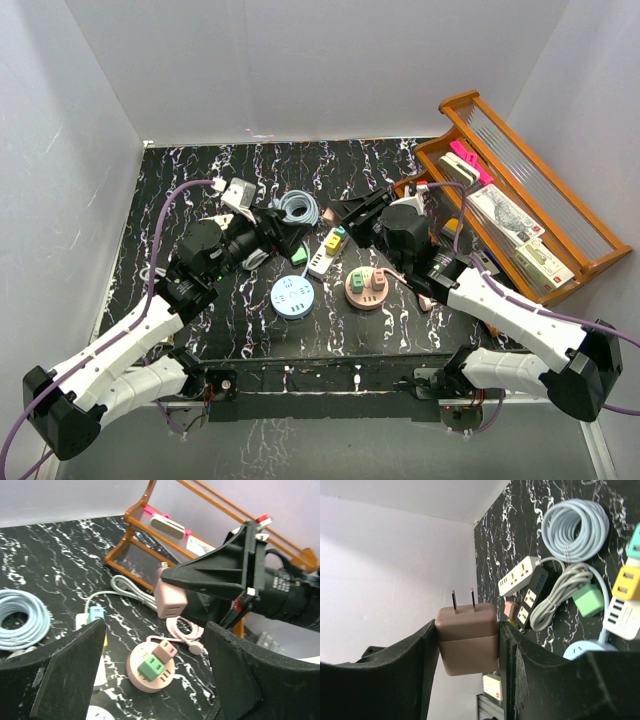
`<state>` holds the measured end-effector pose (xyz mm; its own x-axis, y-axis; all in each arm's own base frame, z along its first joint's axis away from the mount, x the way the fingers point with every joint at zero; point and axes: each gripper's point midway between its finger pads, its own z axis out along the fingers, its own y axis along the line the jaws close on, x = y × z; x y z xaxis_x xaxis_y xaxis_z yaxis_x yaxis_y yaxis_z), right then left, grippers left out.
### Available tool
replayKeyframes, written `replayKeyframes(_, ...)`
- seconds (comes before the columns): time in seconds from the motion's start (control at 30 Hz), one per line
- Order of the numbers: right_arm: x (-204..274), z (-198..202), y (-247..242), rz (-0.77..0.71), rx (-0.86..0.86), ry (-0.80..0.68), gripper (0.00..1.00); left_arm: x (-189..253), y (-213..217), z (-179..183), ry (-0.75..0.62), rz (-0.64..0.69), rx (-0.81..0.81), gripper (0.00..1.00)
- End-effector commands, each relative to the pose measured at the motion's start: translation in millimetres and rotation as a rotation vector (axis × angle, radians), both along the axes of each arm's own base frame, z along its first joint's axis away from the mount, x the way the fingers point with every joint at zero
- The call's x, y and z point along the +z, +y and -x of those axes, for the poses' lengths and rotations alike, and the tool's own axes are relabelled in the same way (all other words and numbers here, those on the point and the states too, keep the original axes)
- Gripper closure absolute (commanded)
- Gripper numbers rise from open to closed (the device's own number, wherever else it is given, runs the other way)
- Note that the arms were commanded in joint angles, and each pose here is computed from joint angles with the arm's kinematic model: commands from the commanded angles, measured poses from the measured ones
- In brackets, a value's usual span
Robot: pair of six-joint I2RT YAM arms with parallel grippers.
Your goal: Insert the plug
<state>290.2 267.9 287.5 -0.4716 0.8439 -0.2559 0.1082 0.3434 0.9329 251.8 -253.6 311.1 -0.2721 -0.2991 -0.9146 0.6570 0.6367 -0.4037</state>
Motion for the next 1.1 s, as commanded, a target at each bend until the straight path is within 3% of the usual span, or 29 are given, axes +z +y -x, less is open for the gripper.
replayKeyframes(0.0,16.1,2.9,-5.1,-0.200,-0.078,0.080,0.66,13.6,-13.4,9.7,-0.001,0.124,-0.083,0.23)
replayKeyframes(0.23,14.7,14.5,13.3,-0.407,-0.015,0.212,0.66,24.1,-25.1,7.1,-0.048,0.129,-0.074,0.29)
replayKeyframes(0.5,7.3,17.0,12.9,-0.467,-0.059,0.344,0.68,15.5,-42.1,-3.8,-0.106,0.039,0.022,0.35)
replayKeyframes(0.73,4.8,12.9,11.0,-0.492,-0.090,0.354,0.69,6.5,-52.2,-12.3,-0.135,0.020,0.076,0.41)
replayKeyframes(1.07,9.6,9.0,2.8,-0.526,-0.122,0.313,0.69,-19.9,-57.2,-21.0,-0.046,0.019,0.114,0.46)
